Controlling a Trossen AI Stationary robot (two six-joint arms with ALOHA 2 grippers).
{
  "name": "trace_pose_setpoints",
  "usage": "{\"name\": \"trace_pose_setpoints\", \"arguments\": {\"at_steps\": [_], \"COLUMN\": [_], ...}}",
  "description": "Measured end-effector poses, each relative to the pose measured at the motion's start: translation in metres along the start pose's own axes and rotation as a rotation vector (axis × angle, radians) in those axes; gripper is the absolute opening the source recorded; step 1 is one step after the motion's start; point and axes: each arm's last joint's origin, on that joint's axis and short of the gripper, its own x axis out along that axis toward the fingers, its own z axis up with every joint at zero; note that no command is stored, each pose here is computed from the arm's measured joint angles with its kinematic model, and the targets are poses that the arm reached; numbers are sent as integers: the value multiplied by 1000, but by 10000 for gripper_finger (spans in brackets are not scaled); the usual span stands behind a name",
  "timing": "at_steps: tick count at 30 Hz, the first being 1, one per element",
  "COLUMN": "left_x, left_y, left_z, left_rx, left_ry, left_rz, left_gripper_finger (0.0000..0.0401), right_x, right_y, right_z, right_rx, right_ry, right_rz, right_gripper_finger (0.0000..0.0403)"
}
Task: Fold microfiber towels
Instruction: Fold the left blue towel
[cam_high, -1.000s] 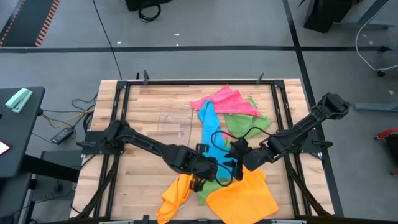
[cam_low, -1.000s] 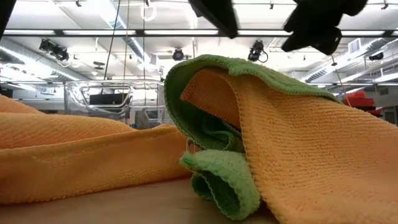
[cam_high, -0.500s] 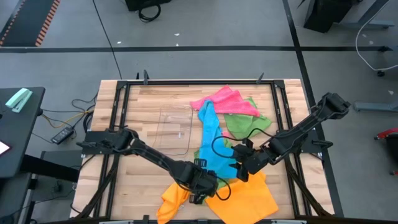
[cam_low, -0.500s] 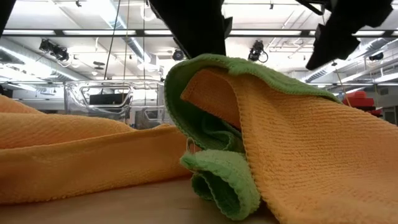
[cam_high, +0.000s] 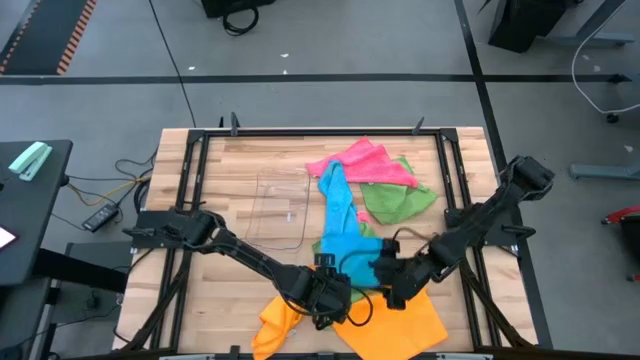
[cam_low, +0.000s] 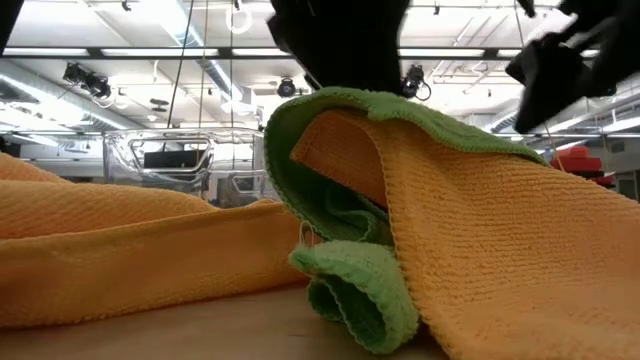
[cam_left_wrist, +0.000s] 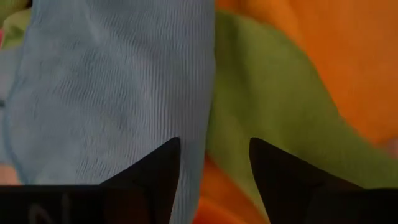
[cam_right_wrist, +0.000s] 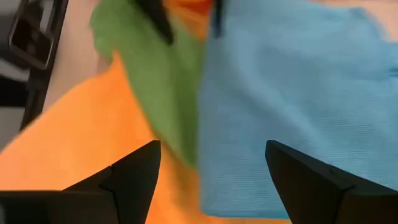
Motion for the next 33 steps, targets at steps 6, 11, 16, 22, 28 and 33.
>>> {"name": "trace_pose_setpoints", "arguments": {"at_steps": [6, 11, 16, 22, 28, 33], "left_x": [0, 0, 0, -2, -6, -7], "left_y": [0, 0, 1, 3, 6, 6], "left_z": [0, 0, 0, -2, -6, -11], "left_rx": [-27, -72, -82, -134, -175, -169], "left_ry": [0, -1, -1, 22, 67, 118], "left_rz": [2, 1, 2, 10, 27, 18], "left_gripper_finger": [219, 214, 205, 202, 201, 193], "right_x": [17, 28, 44, 62, 79, 80], "right_y": [16, 20, 27, 41, 39, 29], "right_z": [-18, -28, -27, -17, -17, -21], "right_rx": [-65, -117, -195, -272, -252, -229], "right_ry": [24, -3, -16, -26, -18, 36], "right_rz": [-49, -158, -234, -359, -431, -501], "right_gripper_finger": [300, 300, 300, 300, 297, 277]}}
